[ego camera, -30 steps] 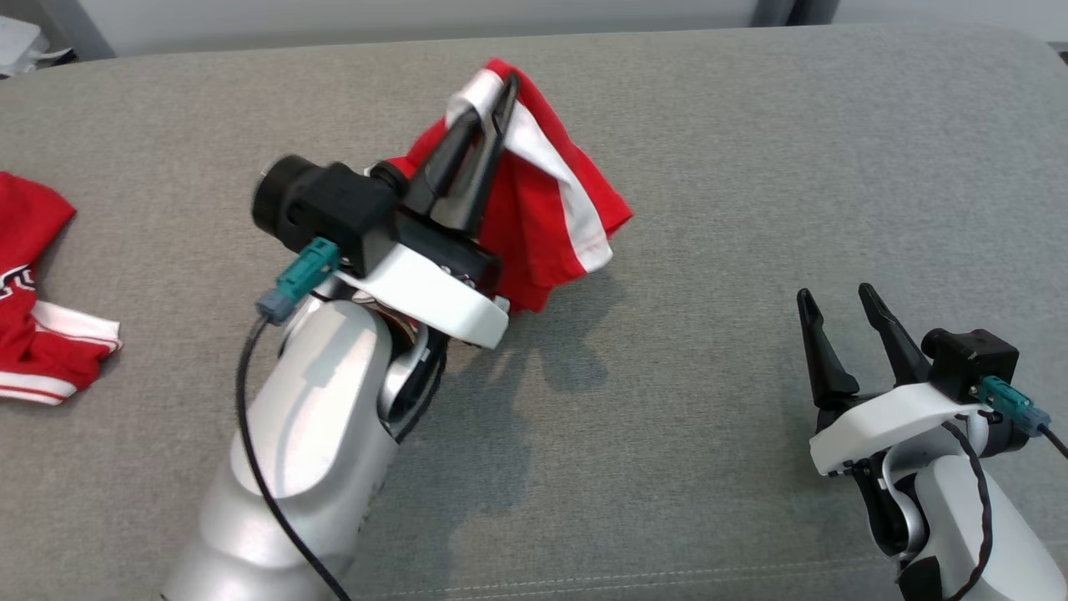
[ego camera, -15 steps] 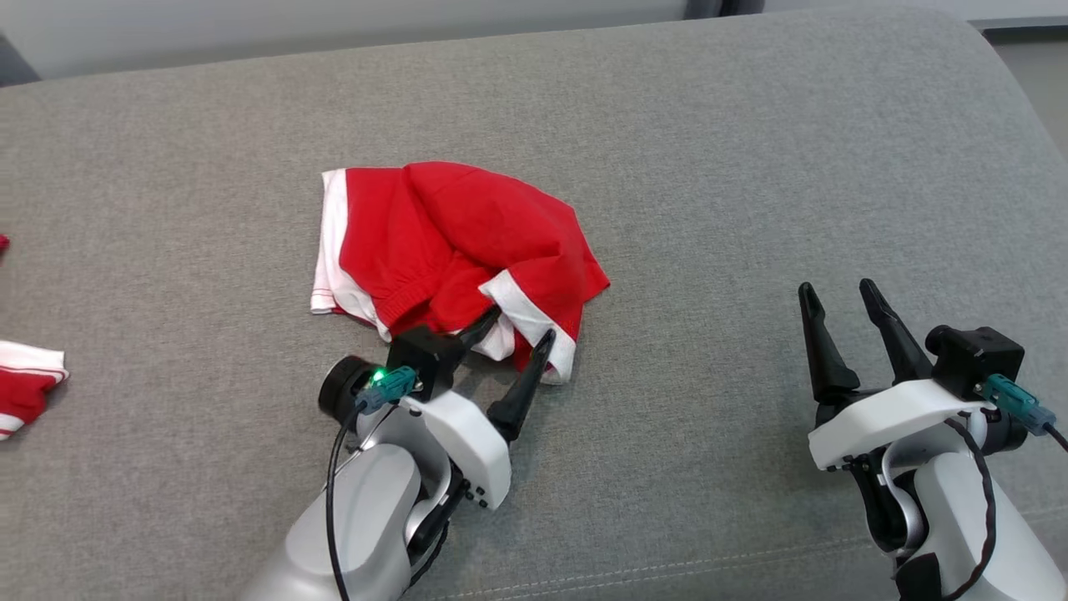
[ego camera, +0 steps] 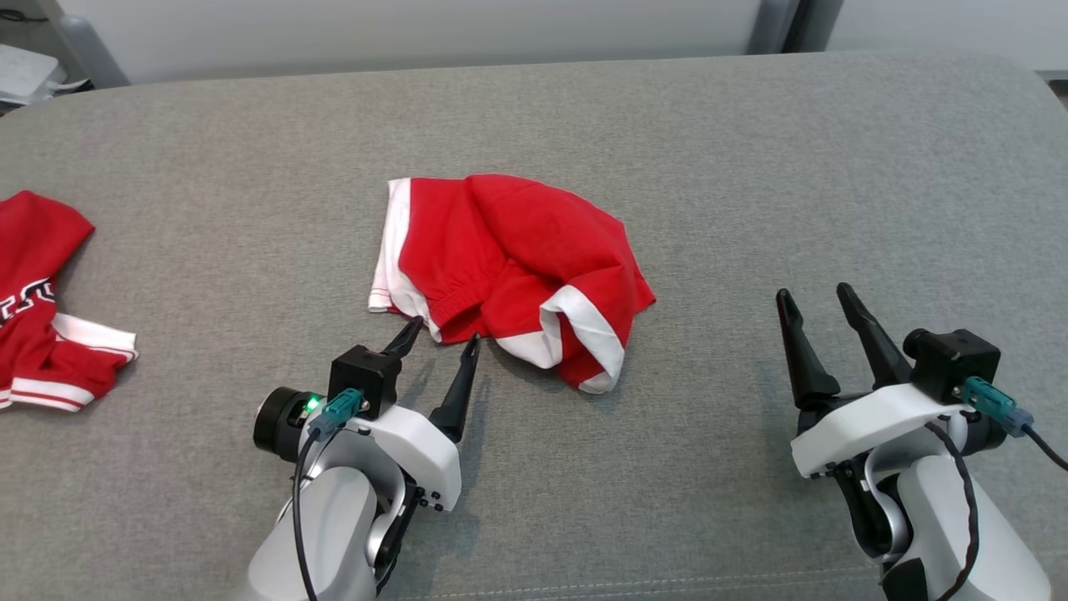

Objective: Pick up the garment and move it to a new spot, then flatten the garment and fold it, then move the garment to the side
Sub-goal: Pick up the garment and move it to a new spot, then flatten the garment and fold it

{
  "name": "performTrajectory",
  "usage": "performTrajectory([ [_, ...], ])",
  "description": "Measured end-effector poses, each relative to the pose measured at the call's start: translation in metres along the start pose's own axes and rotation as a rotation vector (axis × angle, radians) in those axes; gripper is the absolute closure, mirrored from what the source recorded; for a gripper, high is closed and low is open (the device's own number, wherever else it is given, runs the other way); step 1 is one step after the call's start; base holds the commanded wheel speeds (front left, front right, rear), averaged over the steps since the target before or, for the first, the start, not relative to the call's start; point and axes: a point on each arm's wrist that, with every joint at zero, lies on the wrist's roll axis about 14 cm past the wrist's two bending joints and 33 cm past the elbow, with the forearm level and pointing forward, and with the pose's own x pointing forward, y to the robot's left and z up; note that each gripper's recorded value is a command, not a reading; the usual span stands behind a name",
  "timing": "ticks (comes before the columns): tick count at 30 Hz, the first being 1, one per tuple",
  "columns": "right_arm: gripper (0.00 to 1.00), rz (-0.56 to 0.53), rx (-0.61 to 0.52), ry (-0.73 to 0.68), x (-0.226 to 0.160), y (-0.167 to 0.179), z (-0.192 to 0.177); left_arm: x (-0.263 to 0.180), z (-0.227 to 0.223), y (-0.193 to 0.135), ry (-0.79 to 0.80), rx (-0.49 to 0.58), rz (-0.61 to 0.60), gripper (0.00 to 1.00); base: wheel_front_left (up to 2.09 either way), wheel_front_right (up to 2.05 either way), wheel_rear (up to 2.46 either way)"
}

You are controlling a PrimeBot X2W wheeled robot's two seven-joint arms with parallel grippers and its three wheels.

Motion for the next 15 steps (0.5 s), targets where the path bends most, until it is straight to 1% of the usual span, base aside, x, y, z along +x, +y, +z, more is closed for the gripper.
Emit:
performTrajectory([
  [6, 0.0, -0.01, 0.002, -0.003, -0.006, -0.004, 0.001, 0.005, -0.007, 0.004, 0.017, 0.035, 0.024, 0.0, 0.0, 0.0, 0.0],
  [15, 0.0, -0.102, 0.004, 0.005, -0.021, -0.036, -0.001, 0.018, -0.034, 0.018, 0.094, 0.06, 0.095, 0.0, 0.0, 0.0, 0.0],
])
